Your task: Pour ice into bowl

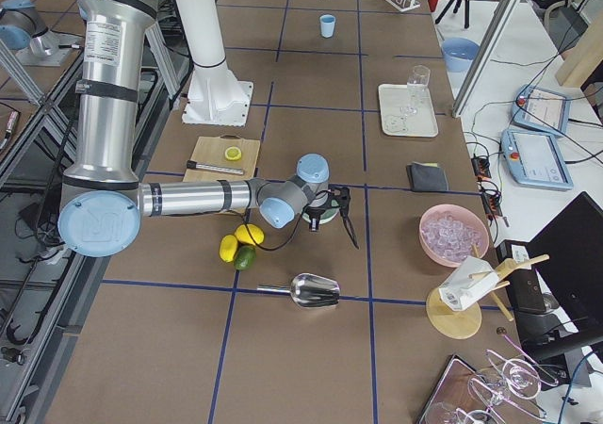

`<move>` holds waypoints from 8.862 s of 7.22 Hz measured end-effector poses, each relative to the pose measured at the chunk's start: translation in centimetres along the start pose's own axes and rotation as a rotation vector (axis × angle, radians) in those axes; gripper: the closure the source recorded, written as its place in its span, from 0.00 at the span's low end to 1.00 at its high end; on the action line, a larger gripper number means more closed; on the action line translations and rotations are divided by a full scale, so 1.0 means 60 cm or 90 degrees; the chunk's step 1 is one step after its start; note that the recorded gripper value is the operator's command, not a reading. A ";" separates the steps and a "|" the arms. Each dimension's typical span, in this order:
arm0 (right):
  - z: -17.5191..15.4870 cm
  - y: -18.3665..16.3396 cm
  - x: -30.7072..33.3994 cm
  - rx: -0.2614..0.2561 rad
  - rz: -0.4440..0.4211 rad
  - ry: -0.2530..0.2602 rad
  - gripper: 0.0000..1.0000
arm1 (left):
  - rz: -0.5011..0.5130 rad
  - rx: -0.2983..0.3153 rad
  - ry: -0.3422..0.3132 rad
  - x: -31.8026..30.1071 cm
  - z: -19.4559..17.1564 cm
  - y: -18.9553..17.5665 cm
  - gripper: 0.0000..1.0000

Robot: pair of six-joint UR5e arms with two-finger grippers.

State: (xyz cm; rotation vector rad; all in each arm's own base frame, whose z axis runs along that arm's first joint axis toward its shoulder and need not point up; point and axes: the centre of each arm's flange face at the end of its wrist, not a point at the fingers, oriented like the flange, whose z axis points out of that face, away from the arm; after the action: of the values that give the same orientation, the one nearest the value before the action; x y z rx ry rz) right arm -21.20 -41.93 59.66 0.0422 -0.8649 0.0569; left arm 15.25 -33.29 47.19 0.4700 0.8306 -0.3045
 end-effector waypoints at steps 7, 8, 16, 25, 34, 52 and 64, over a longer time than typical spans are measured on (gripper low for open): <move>-0.099 -0.058 -0.278 -0.039 0.096 -0.170 1.00 | -0.035 0.036 -0.033 0.059 0.053 0.147 0.00; -0.094 -0.063 -0.360 -0.046 0.114 -0.176 1.00 | -0.043 0.043 -0.030 0.070 0.059 0.172 0.00; -0.059 -0.008 -0.960 -0.075 0.208 -0.135 1.00 | -0.048 0.206 -0.081 0.005 0.155 0.287 0.03; 0.048 -0.007 -1.175 -0.073 0.227 -0.092 1.00 | 0.007 0.335 -0.024 0.012 0.233 0.302 0.03; 0.077 -0.005 -1.189 0.016 0.227 -0.077 0.00 | 0.036 0.345 -0.056 -0.012 0.268 0.296 0.03; 0.016 -0.060 -0.917 0.061 0.180 -0.030 0.00 | 0.157 0.444 -0.026 0.063 0.307 0.117 1.00; -0.026 0.010 -0.674 0.076 0.090 -0.022 0.00 | 0.497 0.426 -0.148 0.318 0.283 0.090 1.00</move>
State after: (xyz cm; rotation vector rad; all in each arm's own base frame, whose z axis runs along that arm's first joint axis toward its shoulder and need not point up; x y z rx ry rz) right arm -46.20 -42.57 27.87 0.0945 -0.8982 0.2406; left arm 40.59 -38.81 44.00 1.3100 0.2506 0.1052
